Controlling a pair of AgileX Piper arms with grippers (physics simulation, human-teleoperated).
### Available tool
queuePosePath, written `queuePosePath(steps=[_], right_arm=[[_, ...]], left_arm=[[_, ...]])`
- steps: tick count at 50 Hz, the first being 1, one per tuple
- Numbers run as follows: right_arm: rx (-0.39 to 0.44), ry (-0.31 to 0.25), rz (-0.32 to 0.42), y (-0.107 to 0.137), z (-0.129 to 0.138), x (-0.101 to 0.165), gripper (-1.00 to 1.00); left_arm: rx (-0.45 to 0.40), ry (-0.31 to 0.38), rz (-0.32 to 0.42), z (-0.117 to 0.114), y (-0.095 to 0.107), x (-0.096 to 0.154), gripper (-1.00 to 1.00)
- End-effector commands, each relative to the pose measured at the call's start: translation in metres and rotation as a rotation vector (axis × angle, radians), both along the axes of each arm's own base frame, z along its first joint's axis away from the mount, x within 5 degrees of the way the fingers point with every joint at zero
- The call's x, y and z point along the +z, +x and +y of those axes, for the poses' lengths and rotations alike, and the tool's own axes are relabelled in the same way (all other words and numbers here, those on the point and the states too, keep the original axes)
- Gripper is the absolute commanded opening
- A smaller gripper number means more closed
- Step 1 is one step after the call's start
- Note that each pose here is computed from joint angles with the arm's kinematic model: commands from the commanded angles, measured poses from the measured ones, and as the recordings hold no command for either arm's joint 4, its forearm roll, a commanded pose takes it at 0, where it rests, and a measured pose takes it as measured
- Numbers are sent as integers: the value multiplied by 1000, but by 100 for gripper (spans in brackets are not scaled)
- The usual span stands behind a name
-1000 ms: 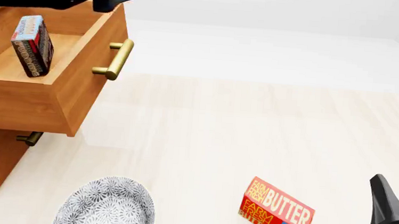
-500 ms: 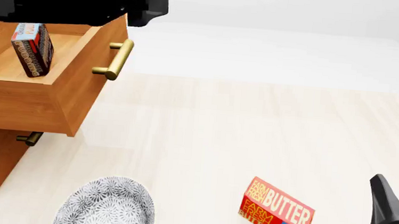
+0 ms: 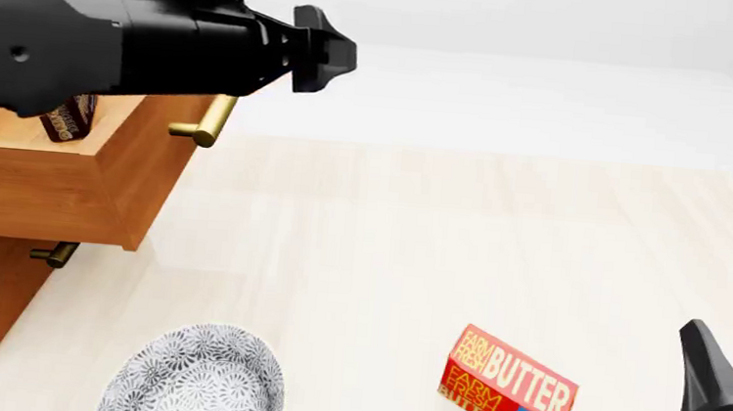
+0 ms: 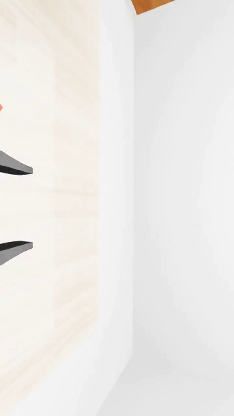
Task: Put the chocolate pudding in the top drawer of the cabinet and close it.
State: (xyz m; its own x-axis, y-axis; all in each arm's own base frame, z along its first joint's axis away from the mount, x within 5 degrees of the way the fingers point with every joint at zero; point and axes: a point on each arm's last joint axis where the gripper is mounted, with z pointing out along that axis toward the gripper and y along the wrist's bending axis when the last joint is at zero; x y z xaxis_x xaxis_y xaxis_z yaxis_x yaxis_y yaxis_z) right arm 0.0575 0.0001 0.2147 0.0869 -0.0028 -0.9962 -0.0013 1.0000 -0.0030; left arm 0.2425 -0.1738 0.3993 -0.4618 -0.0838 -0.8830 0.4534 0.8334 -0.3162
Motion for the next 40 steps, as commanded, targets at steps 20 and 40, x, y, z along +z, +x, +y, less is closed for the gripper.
queuePosePath(steps=[20, 40], right_arm=[[0, 0, 0, 0, 0, 0, 100], [0, 0, 0, 0, 0, 0, 100]], left_arm=[[12, -66, 83, -14, 5, -36, 100], [59, -81, 104, -8, 16, -53, 100]])
